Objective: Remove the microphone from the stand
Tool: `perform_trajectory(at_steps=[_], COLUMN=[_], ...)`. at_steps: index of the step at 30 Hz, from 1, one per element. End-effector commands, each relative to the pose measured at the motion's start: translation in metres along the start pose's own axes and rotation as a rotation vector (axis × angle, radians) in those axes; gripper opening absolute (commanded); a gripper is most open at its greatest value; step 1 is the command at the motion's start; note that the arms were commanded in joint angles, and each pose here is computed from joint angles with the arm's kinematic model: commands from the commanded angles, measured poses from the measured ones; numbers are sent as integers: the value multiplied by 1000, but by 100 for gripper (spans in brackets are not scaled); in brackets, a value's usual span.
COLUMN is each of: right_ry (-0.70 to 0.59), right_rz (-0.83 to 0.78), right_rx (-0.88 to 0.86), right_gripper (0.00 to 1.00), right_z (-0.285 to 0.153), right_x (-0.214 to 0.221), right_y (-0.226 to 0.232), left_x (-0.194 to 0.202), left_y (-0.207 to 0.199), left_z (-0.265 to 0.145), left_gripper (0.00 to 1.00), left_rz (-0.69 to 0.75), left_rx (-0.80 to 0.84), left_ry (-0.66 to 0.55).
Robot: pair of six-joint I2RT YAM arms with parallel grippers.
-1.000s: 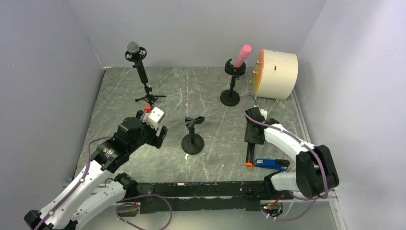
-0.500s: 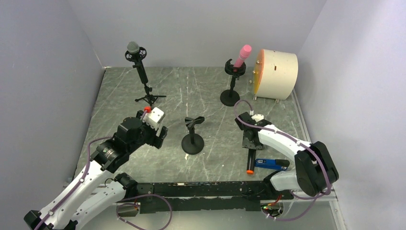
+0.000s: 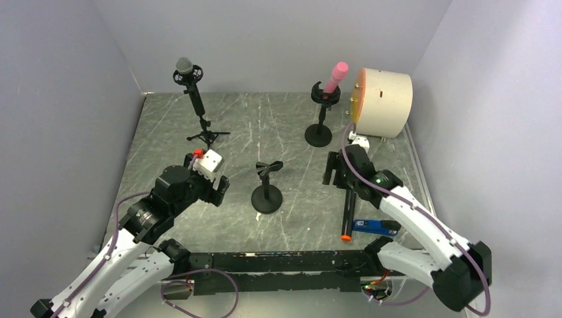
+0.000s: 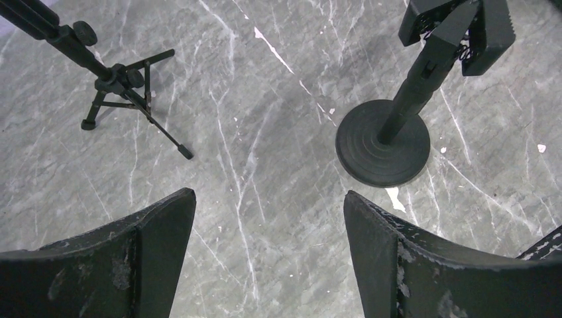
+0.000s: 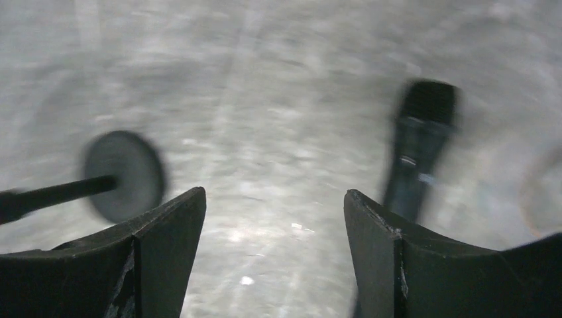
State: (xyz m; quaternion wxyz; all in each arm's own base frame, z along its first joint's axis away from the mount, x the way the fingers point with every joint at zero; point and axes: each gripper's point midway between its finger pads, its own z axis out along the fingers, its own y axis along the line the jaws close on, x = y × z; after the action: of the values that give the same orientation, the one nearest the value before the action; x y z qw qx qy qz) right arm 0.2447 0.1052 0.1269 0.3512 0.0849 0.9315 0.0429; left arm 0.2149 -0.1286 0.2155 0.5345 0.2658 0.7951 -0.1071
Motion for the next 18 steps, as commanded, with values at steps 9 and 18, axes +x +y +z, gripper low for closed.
perform_trajectory(at_steps=[9,18], right_ry=[-203,-501], right_rz=[-273,-413], right_rx=[-789,-819], right_gripper=[80,83], right_z=[-66,-76], right_x=[13,20], right_y=[179,221], left_x=[-15,-16], left_y=[19,29], left_z=[-13,-19], left_gripper=[86,87], left_rz=[-32,-52], left_rx=[-106,-163], left_ry=[-94,-106])
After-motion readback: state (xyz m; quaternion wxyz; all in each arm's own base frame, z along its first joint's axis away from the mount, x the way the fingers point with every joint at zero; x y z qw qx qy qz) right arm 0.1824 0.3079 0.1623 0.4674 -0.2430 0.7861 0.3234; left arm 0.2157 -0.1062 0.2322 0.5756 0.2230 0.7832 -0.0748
